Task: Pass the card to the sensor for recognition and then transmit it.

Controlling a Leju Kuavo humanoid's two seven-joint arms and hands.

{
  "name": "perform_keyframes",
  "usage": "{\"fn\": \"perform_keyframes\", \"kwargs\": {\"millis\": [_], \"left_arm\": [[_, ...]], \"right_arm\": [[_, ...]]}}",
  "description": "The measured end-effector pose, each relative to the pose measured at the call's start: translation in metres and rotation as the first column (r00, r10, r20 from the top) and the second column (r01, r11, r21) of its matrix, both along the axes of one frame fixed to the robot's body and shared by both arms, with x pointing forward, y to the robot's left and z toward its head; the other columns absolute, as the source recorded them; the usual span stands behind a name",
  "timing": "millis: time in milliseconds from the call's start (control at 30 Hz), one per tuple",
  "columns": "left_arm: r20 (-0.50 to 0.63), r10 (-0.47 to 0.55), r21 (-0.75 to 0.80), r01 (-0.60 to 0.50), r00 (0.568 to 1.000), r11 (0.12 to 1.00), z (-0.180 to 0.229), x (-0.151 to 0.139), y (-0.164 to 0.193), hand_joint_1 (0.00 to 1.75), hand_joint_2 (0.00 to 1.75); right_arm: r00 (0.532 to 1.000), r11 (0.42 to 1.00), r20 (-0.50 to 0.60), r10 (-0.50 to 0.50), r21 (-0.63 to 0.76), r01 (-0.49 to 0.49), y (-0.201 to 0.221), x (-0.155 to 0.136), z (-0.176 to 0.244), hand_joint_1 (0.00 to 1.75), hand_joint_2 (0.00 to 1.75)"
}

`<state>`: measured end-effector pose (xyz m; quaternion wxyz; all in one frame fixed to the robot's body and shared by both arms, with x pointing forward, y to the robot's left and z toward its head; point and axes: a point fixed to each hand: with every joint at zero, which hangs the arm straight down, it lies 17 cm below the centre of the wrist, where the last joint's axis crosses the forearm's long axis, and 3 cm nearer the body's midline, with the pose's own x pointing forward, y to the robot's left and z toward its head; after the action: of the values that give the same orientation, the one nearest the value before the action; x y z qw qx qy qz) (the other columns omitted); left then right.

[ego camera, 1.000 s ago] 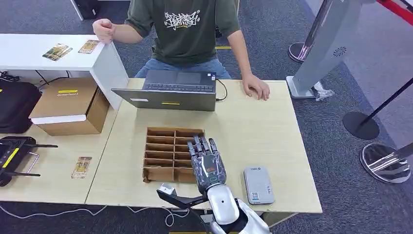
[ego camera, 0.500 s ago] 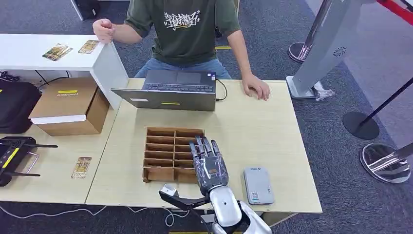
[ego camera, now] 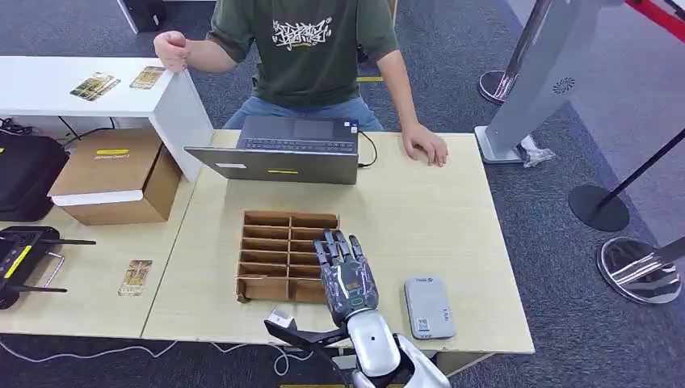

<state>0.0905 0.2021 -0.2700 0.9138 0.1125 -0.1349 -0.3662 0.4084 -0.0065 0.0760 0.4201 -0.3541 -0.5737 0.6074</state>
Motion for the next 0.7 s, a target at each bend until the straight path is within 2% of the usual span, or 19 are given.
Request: {"fn": "perform_keyframes", "kwargs": {"millis": [200,233,267,300,333,367,667,700], "left_arm": [[0.0,0.0,-0.001,0.0,1.0,1.0,0.0,0.0,-0.0001,0.0,0.0],[0.0,0.001,-0.001,-0.001,1.0,1.0,0.0,0.0,-0.0003,0.0,0.0],[0.0,0.001,0.0,-0.001,1.0,1.0,0.0,0.0,0.0,0.0,0.0],[0.0,0.001,0.0,-0.001,1.0,1.0,0.0,0.0001,0.0,0.0,0.0],[0.001,0.002,0.0,-0.002,1.0,1.0,0.0,0.0001,0.0001,0.0,0.0],[0.002,0.002,0.001,-0.002,1.0,1.0,0.0001,0.0003,0.0003,0.0,0.0],[0.003,0.002,0.001,-0.002,1.0,1.0,0.0001,0.0005,0.0002,0.0,0.0],[0.003,0.001,0.0,-0.001,1.0,1.0,0.0001,0.0004,0.0002,0.0,0.0]], "right_arm": [[1.0,1.0,0.001,0.0,0.001,0.0,0.0,0.0001,0.0003,0.0,1.75],[1.0,1.0,0.002,0.0,0.001,0.0,0.0,0.0001,0.0004,0.05,1.75],[1.0,1.0,0.002,0.0,0.001,0.0,0.0001,0.0002,0.0007,0.28,1.75],[1.0,1.0,0.003,0.0,0.002,0.0,0.0001,0.0002,0.0009,1.06,1.75],[1.0,1.0,0.004,0.0,0.003,0.0,0.0002,0.0004,0.0016,1.06,1.75],[1.0,1.0,0.006,0.0,0.003,0.0,0.0002,0.0006,0.002,1.75,1.75],[1.0,1.0,0.021,-0.004,0.014,0.003,0.0002,0.0022,0.0068,1.75,1.75],[1.0,1.0,0.023,-0.004,0.015,0.004,0.0002,0.0027,0.0075,1.69,1.75]]}}
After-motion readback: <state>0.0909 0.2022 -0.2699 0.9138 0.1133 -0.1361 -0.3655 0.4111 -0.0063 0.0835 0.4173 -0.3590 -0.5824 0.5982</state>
